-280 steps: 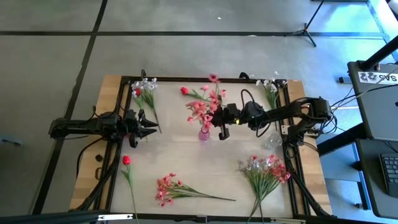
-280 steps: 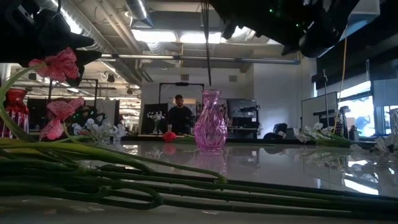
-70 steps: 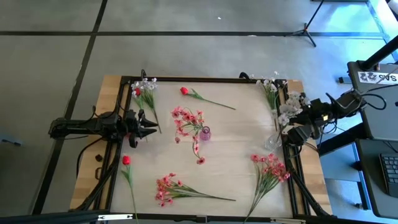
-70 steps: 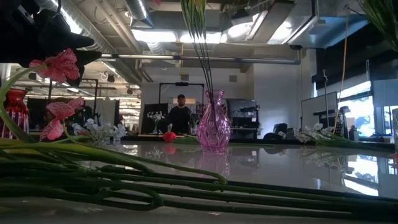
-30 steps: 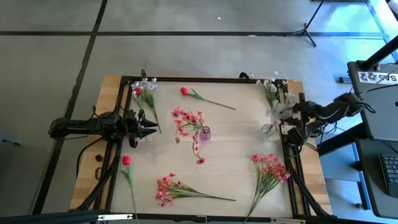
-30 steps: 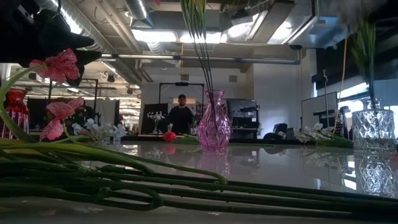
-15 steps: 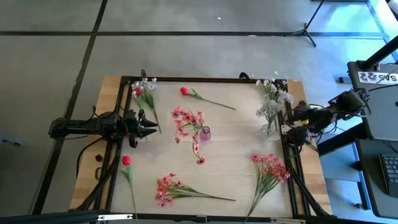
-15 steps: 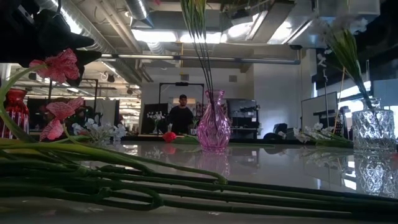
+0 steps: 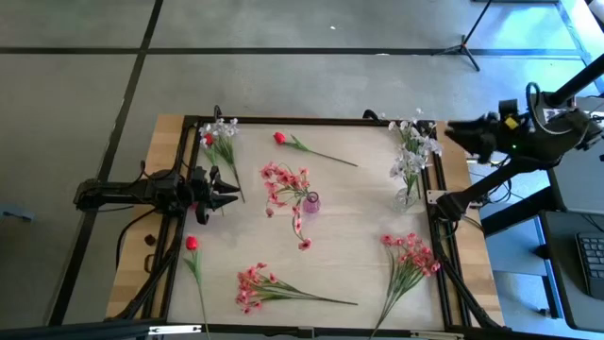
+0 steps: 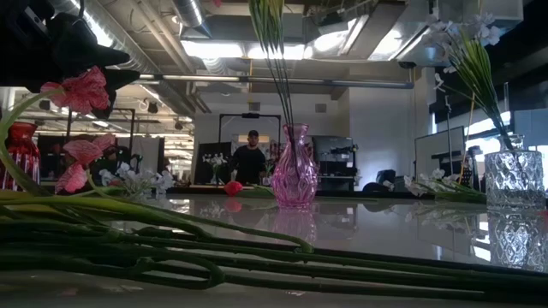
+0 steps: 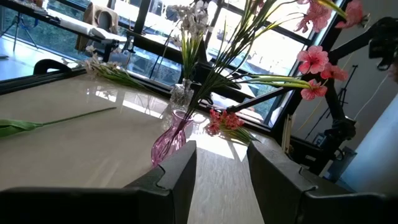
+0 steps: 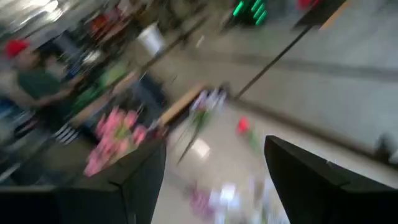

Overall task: Sort flowers into vase by color
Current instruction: Put the right white flowers into the transparent vase

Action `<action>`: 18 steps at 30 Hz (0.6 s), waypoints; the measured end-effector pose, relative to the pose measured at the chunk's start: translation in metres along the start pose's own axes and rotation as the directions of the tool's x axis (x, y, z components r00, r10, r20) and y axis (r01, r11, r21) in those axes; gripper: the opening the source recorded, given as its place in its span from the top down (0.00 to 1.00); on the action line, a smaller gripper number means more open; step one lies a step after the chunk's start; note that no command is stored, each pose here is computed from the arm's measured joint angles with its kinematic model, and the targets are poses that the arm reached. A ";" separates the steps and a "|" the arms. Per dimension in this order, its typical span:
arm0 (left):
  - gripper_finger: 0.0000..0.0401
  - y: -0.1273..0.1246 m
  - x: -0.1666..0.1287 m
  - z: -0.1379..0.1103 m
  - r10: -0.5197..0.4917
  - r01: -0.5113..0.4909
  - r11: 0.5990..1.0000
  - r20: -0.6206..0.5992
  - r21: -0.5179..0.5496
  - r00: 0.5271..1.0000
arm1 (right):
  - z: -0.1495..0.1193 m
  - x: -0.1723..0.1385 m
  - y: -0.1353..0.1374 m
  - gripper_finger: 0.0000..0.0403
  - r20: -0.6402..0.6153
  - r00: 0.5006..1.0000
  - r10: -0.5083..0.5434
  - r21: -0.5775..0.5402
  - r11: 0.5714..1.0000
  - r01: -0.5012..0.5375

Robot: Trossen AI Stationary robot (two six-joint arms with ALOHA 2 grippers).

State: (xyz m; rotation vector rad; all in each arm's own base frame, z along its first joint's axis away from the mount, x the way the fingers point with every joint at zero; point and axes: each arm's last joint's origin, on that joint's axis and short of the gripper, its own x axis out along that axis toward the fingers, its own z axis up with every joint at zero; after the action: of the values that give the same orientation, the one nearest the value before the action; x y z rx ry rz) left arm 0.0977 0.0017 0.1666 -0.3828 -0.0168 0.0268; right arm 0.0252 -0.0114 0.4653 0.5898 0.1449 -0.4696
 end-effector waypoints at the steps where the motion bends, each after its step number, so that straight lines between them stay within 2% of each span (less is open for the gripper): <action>1: 0.65 0.000 0.000 0.000 0.000 0.000 1.000 0.000 0.000 1.000 | 0.001 0.005 0.008 0.32 0.044 0.998 -0.038 -0.017 0.999 0.039; 8: 0.65 0.000 0.000 0.000 0.000 0.000 1.000 0.000 0.000 1.000 | -0.009 0.043 0.053 0.32 0.191 0.952 -0.241 -0.091 0.961 0.262; 12: 0.65 0.000 0.000 0.000 0.000 0.000 1.000 0.000 0.000 1.000 | -0.013 0.081 0.070 0.32 0.190 0.917 -0.350 -0.109 0.921 0.374; 15: 0.65 0.000 0.000 0.000 0.000 0.000 1.000 0.000 0.000 1.000 | -0.011 0.117 0.072 0.32 0.144 0.899 -0.413 -0.129 0.893 0.431; 18: 0.65 0.000 0.000 0.000 0.000 0.000 1.000 0.001 0.000 1.000 | -0.001 0.145 0.057 0.32 0.136 0.850 -0.509 -0.108 0.845 0.523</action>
State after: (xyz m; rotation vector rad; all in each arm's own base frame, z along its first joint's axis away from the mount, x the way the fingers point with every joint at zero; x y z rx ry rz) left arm 0.0976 0.0017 0.1667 -0.3828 -0.0175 0.0266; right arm 0.1804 -0.0249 0.4555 0.3786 0.2395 -1.0080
